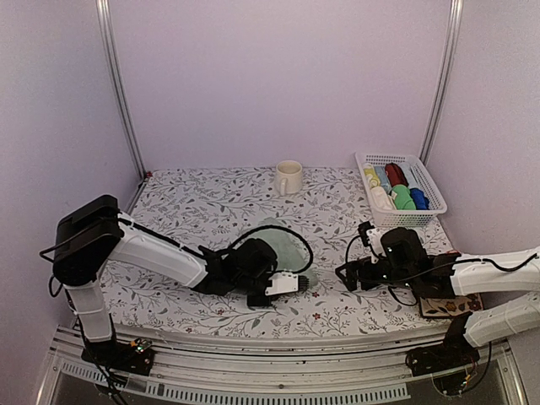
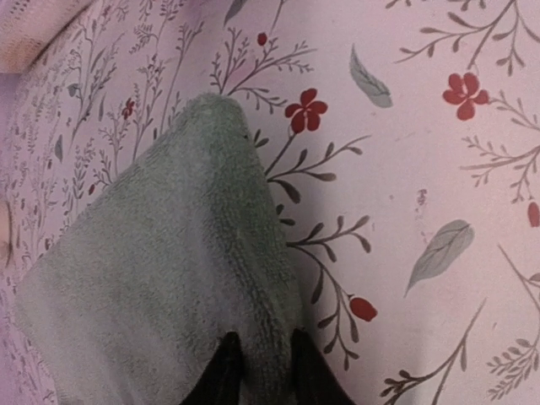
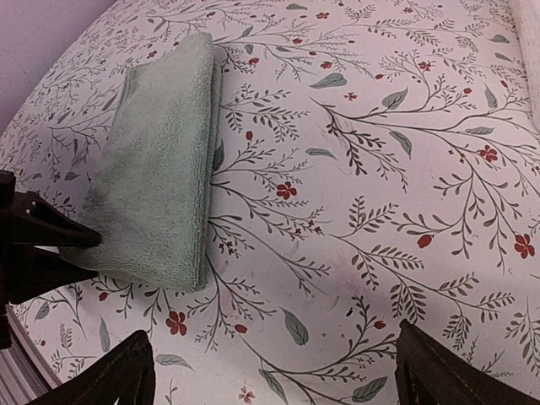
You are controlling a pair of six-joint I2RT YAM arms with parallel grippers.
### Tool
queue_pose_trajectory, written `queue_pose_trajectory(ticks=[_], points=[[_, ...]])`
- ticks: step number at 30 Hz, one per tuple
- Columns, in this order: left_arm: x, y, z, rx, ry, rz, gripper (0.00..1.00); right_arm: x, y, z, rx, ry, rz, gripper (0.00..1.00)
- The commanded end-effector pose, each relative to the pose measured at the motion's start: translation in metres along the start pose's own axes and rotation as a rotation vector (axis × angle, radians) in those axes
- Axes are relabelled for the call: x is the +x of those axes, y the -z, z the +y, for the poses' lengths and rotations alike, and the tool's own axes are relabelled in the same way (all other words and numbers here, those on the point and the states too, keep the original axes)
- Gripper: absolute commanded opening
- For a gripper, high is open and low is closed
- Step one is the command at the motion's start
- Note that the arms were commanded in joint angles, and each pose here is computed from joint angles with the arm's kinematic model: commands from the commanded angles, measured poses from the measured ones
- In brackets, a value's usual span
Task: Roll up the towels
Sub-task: Adjust the towel at the center of the board.
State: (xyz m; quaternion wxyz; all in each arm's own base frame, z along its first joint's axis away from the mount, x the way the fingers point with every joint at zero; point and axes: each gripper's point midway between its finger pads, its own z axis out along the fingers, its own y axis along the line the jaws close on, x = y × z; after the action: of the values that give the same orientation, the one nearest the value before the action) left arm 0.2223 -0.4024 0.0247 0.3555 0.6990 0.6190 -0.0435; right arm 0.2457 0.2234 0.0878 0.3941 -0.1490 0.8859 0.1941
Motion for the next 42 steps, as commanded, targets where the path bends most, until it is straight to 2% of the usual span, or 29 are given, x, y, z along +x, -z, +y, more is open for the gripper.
queue_pose_trajectory(ticks=[1,2,3,9,17,23,32,34,36,39,42], points=[[0.006,-0.005,-0.008,0.002,-0.020,0.039,0.11,-0.008,0.004,-0.003,0.010,0.014,-0.041,0.99],[0.009,-0.006,-0.010,0.003,-0.027,0.047,0.02,-0.010,0.005,-0.002,0.004,0.020,-0.047,0.99],[0.010,-0.005,-0.012,0.006,-0.037,0.050,0.00,-0.011,0.006,0.000,-0.007,0.038,-0.055,0.99],[0.024,0.022,-0.032,0.034,-0.171,-0.027,0.00,-0.019,0.010,0.034,-0.164,0.204,-0.107,0.99],[0.055,0.057,-0.053,0.064,-0.258,-0.102,0.00,0.007,-0.001,0.113,-0.214,0.781,-0.227,0.99],[0.068,0.074,-0.047,-0.024,-0.285,-0.111,0.00,0.034,-0.041,0.149,-0.125,1.145,-0.195,1.00],[0.074,0.095,-0.047,-0.101,-0.307,-0.164,0.00,0.057,-0.067,0.193,-0.180,1.360,-0.244,0.77],[0.074,0.098,-0.047,-0.110,-0.307,-0.173,0.06,0.067,-0.066,0.201,-0.217,1.396,-0.240,0.77],[0.074,0.103,-0.047,-0.117,-0.307,-0.186,0.21,0.078,-0.064,0.204,-0.237,1.447,-0.222,0.78],[0.077,0.108,-0.050,-0.118,-0.315,-0.192,0.28,0.085,-0.059,0.203,-0.255,1.471,-0.179,0.79],[0.085,0.109,-0.056,-0.111,-0.334,-0.179,0.46,0.086,-0.051,0.198,-0.267,1.449,-0.135,0.80]])
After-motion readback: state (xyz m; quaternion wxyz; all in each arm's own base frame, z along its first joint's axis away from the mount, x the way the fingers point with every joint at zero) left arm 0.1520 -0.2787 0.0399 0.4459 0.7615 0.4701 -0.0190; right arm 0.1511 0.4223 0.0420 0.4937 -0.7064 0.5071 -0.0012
